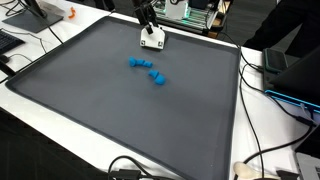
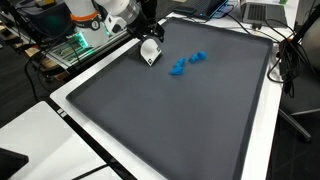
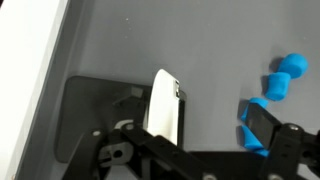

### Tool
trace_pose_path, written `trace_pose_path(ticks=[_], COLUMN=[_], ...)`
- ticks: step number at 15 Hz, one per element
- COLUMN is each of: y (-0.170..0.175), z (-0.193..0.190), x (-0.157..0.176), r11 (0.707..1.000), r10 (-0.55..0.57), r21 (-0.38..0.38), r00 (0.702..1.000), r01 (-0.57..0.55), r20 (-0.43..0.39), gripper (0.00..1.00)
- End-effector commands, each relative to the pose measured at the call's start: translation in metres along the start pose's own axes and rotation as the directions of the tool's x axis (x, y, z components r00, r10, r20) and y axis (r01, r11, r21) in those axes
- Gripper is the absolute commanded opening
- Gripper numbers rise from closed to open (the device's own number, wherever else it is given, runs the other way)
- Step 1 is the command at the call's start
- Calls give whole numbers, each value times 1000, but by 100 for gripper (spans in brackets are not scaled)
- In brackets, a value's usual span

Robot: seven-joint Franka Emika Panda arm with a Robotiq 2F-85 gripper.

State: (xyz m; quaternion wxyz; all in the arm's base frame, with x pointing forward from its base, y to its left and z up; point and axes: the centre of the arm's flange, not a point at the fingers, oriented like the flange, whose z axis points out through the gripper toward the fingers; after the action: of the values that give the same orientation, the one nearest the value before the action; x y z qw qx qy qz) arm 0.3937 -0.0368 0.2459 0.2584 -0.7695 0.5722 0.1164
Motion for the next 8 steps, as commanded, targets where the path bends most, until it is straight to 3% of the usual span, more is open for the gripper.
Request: trace_pose_path(ticks=[1,8], y=[6,-19], z=[-18,-50], x=[-13,-42], r11=[1000,993], r10=[-15,-107], r21=[-14,-62], r00=[1000,988], r01=[15,101], r20=[-25,-110], gripper=[100,100])
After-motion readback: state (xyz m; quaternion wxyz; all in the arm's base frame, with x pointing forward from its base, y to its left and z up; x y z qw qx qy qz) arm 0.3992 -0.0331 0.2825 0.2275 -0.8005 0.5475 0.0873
